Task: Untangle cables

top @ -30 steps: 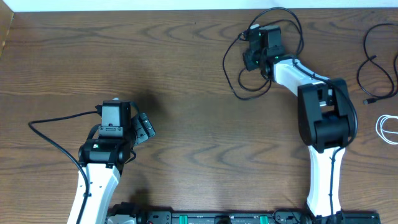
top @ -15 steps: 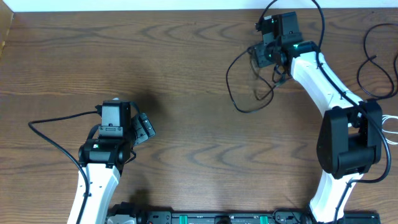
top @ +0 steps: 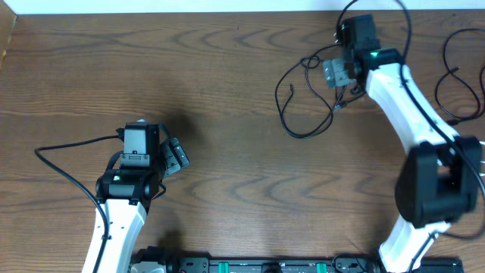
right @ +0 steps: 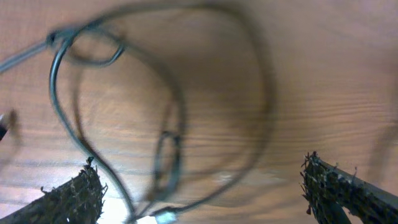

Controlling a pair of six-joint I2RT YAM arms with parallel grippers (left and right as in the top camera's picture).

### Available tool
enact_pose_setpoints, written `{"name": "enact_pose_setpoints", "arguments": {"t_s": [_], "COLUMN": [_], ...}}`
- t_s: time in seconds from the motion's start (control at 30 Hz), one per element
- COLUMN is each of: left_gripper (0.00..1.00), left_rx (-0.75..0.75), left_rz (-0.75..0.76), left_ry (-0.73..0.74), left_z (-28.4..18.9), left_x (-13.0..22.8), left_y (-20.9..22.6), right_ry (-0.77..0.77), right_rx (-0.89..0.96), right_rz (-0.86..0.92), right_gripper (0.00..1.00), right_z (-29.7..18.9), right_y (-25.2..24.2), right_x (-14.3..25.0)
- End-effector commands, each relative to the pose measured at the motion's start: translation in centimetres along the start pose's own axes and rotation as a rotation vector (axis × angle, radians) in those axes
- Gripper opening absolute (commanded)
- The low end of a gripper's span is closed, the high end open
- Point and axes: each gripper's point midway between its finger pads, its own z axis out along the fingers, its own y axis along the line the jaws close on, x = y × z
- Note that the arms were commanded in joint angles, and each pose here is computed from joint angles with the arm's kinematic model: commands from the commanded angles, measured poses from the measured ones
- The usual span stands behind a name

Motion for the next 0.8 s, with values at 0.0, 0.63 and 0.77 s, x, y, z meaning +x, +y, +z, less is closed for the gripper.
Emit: {"name": "enact_pose_setpoints", "arguments": {"t_s": [0.0, 0.63, 0.77], "left_gripper": [0.94, 0.94, 0.94], "left_rx": [-0.011, -0.011, -0.011], "left_rz": [0.000, 0.000, 0.000], "left_ry": [-0.006, -0.006, -0.006], "left_z": [-0.1, -0.1, -0.1], "left_x": [-0.3, -0.3, -0.3], "left_y": [0.2, 0.2, 0.2], "right_ry": [-0.198, -0.557, -0.527], "right_rx": [0.133, -0.029, -0.104], "right_rz": [0.091, 0.157, 0.128], "right_gripper": [0.99, 0.99, 0.99], "right_z": [-6.7, -18.0, -19.4], "right_y": [-4.4, -4.8, -3.8], "right_x": [-4.5, -10.3, -7.9]}}
